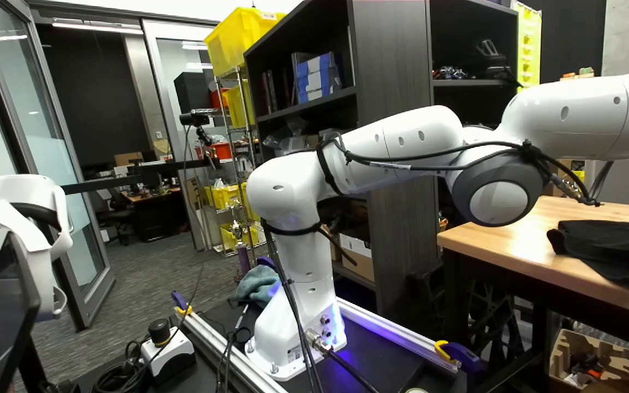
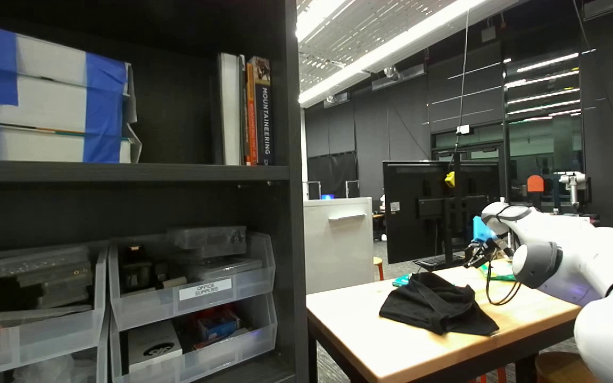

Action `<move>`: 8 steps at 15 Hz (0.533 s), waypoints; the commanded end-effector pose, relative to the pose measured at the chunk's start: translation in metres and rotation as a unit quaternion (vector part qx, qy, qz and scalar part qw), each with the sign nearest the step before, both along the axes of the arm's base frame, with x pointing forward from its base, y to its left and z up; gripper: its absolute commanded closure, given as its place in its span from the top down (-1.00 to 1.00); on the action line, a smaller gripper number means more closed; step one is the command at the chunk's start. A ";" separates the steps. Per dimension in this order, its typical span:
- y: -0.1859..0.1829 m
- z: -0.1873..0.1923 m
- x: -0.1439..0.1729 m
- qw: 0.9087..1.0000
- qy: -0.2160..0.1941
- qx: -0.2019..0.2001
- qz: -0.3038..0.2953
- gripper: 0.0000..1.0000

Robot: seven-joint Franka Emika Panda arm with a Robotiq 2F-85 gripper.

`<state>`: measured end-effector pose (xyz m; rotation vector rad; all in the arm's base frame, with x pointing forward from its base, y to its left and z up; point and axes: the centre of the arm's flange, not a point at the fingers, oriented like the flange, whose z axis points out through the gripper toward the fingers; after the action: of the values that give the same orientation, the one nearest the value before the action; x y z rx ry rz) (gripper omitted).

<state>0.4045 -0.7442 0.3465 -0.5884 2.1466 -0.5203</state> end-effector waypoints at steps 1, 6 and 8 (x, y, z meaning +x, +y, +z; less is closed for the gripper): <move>0.000 0.000 0.000 1.000 0.000 0.000 0.000 1.00; 0.000 0.000 -0.001 1.000 0.000 0.000 -0.001 1.00; -0.001 0.008 -0.003 1.000 -0.020 0.005 0.004 1.00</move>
<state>0.4042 -0.7445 0.3458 -0.5881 2.1470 -0.5203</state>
